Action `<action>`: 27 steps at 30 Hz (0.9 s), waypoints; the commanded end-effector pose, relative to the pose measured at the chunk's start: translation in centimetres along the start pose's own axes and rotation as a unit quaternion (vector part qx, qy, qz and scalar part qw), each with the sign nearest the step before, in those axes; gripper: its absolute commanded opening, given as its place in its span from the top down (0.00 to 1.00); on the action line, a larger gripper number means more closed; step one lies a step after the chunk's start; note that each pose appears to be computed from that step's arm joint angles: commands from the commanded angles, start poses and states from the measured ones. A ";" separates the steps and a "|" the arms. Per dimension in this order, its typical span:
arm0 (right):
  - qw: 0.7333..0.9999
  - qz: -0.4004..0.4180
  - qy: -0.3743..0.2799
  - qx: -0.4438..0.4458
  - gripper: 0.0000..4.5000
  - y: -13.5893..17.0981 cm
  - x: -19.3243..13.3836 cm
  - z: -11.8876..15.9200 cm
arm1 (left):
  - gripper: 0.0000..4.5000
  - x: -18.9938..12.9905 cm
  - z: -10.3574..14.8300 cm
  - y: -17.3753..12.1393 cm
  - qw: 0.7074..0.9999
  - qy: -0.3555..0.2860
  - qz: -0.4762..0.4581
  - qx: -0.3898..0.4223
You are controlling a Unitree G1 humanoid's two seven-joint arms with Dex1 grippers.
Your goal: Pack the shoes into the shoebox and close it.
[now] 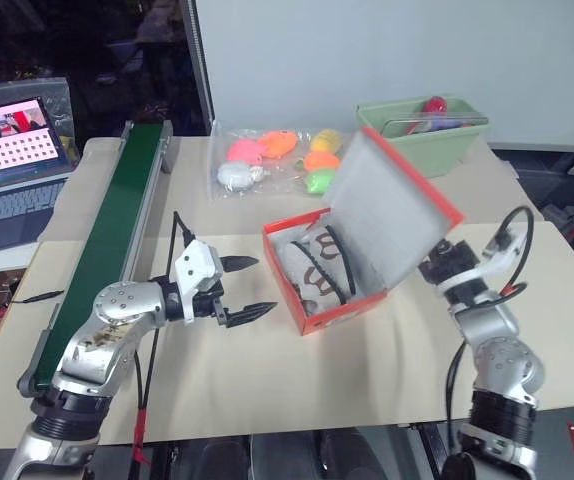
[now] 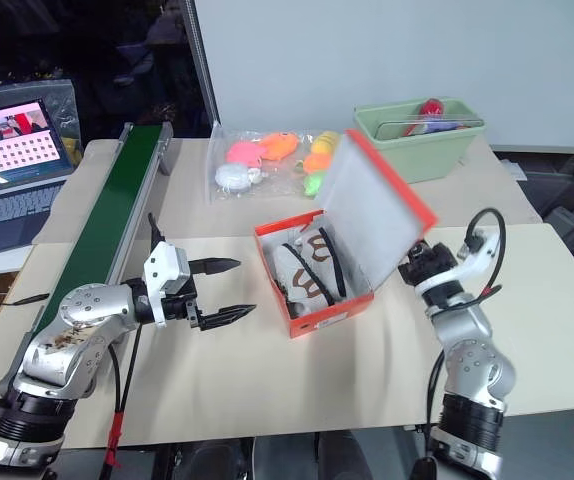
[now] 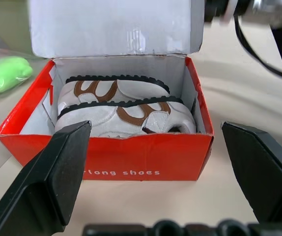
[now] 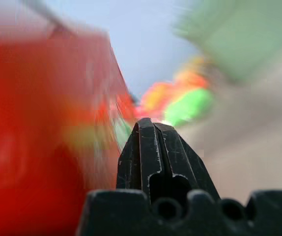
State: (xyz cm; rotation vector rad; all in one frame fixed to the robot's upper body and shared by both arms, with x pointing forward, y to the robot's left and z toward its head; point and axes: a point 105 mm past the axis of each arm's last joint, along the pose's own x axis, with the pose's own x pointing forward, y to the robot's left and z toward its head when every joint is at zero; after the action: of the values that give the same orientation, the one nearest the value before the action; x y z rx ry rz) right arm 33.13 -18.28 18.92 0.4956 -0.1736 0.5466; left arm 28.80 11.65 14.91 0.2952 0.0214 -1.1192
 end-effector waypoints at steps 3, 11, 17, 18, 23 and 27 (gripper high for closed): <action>0.908 0.283 0.239 -0.195 1.00 9.6 -0.6 -4.0 | 0.00 -0.6 1.3 0.0 1.000 -0.009 0.011 0.014; 0.895 0.247 0.272 -0.253 1.00 8.0 5.1 -7.1 | 0.00 -0.6 1.4 0.0 1.000 -0.010 0.014 0.015; 0.912 0.172 0.276 -0.251 1.00 4.8 8.9 -9.2 | 0.00 -0.7 1.5 -0.2 1.000 -0.009 0.018 0.014; 0.908 0.169 0.289 -0.252 1.00 4.3 9.0 -9.9 | 0.00 -0.7 1.5 -0.2 1.000 -0.008 0.019 0.014; 0.887 0.157 0.344 -0.264 1.00 2.4 8.1 -12.8 | 0.00 -0.9 1.6 -0.1 1.000 -0.006 0.025 0.015; 0.863 0.170 0.400 -0.258 1.00 2.1 6.4 -14.9 | 0.00 -1.0 1.6 0.1 0.999 -0.005 0.032 0.014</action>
State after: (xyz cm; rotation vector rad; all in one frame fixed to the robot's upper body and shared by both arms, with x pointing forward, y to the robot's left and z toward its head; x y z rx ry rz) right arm 38.79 -5.74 12.19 -0.2867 0.2473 0.9636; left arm 28.37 12.09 15.58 0.2909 0.0222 -1.0678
